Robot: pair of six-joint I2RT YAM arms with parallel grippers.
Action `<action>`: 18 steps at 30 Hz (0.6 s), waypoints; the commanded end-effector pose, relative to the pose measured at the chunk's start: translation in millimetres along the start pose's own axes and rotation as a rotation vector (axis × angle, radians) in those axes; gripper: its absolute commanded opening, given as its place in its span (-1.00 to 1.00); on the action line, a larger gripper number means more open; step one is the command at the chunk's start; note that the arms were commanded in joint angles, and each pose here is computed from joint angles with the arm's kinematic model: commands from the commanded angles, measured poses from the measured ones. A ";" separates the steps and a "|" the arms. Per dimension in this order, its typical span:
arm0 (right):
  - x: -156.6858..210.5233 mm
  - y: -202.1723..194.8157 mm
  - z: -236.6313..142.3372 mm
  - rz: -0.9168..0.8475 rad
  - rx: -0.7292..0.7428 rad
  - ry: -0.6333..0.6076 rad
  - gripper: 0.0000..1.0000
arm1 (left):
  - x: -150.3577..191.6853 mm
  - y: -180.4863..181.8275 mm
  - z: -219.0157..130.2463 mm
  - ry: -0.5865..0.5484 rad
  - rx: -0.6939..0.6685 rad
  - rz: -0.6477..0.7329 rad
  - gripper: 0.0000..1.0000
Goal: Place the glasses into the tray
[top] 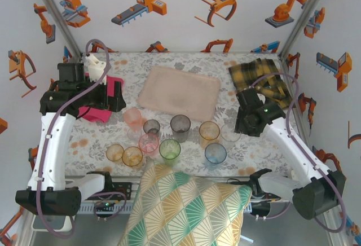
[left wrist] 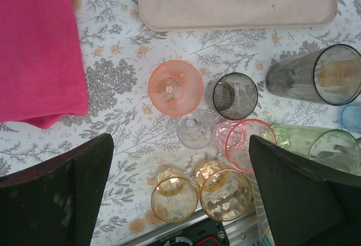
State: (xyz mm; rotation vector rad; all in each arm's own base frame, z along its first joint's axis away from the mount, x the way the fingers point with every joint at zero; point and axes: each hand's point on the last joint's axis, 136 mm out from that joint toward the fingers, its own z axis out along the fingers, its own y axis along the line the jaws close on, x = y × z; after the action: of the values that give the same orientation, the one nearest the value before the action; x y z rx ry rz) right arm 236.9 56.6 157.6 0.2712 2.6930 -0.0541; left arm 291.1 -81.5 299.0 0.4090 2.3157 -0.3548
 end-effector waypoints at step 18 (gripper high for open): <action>-0.8 -5.5 12.1 -0.038 0.045 -0.030 -0.49 | 6.3 -7.3 -2.8 -0.018 0.019 -0.035 0.94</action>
State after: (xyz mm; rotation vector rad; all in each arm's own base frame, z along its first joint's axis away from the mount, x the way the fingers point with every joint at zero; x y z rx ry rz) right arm 241.7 54.0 150.6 0.2535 2.6746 -0.0845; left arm 285.1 -82.8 292.1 0.3755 2.3302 -0.3764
